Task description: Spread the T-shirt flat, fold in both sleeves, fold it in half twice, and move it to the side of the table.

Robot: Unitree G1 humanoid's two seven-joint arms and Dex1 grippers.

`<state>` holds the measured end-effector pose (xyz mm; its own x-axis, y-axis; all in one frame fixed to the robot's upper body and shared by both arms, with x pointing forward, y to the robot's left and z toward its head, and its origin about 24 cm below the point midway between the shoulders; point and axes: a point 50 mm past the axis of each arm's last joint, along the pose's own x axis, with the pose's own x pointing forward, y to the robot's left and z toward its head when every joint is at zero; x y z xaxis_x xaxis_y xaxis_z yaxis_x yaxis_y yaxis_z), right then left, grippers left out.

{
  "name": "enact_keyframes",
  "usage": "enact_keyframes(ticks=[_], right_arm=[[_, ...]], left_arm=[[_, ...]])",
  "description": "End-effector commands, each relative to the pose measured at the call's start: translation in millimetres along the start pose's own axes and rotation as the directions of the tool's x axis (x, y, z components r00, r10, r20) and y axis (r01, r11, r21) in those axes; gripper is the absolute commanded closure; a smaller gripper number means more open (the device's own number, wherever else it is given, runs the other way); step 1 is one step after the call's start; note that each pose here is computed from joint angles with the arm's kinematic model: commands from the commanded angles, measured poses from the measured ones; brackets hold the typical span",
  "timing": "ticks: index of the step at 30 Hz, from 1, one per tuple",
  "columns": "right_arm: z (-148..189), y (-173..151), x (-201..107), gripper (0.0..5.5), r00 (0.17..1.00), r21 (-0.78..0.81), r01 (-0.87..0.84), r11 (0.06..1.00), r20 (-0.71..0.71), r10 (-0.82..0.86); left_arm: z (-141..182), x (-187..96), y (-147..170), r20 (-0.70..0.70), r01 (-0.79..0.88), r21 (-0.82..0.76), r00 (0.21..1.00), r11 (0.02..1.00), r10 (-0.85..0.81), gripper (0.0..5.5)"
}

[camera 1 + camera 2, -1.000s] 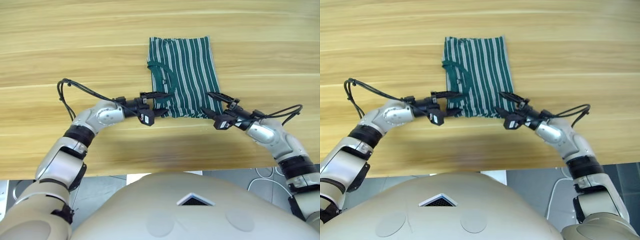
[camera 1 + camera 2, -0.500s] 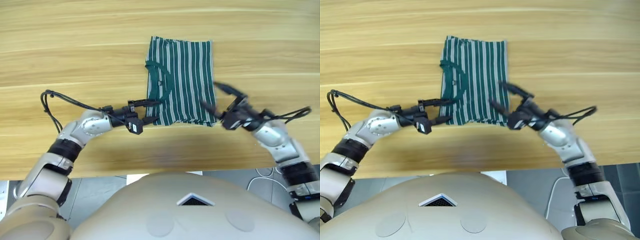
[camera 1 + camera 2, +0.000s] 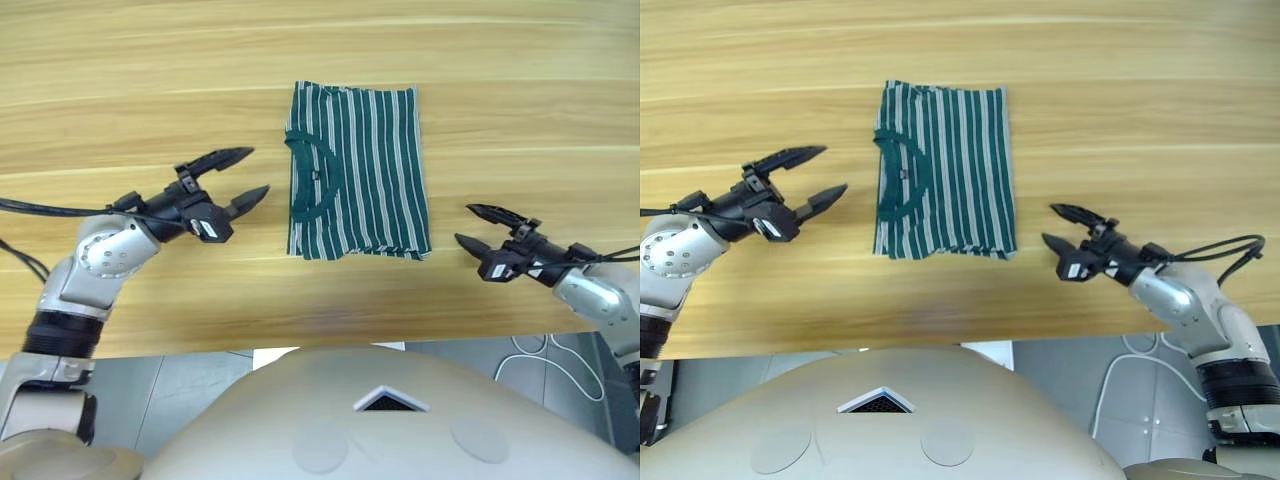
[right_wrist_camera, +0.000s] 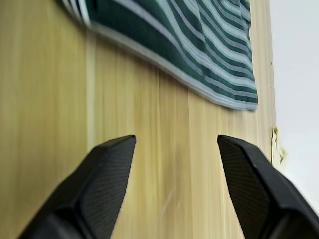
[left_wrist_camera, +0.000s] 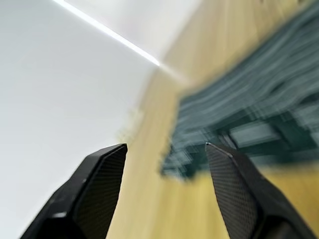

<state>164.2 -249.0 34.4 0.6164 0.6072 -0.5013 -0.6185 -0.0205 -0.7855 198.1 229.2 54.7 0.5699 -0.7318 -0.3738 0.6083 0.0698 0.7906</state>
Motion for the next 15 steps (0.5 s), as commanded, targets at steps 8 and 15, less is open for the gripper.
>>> enact_keyframes(ticks=[8, 15], right_arm=[[20.0, 16.7, 25.8, 2.45, 0.98, -0.059, -0.151, 0.987, 0.119, 0.157], [21.5, 20.2, 21.0, 2.45, 0.979, -0.056, -0.161, 0.985, 0.116, 0.167]], left_arm=[[1.5, 11.9, -65.6, 0.099, 0.49, -0.042, 0.869, 0.871, -0.485, 2.55], [-1.2, 34.9, -69.1, 0.145, 0.544, 0.011, 0.829, 0.839, -0.54, 2.55]])
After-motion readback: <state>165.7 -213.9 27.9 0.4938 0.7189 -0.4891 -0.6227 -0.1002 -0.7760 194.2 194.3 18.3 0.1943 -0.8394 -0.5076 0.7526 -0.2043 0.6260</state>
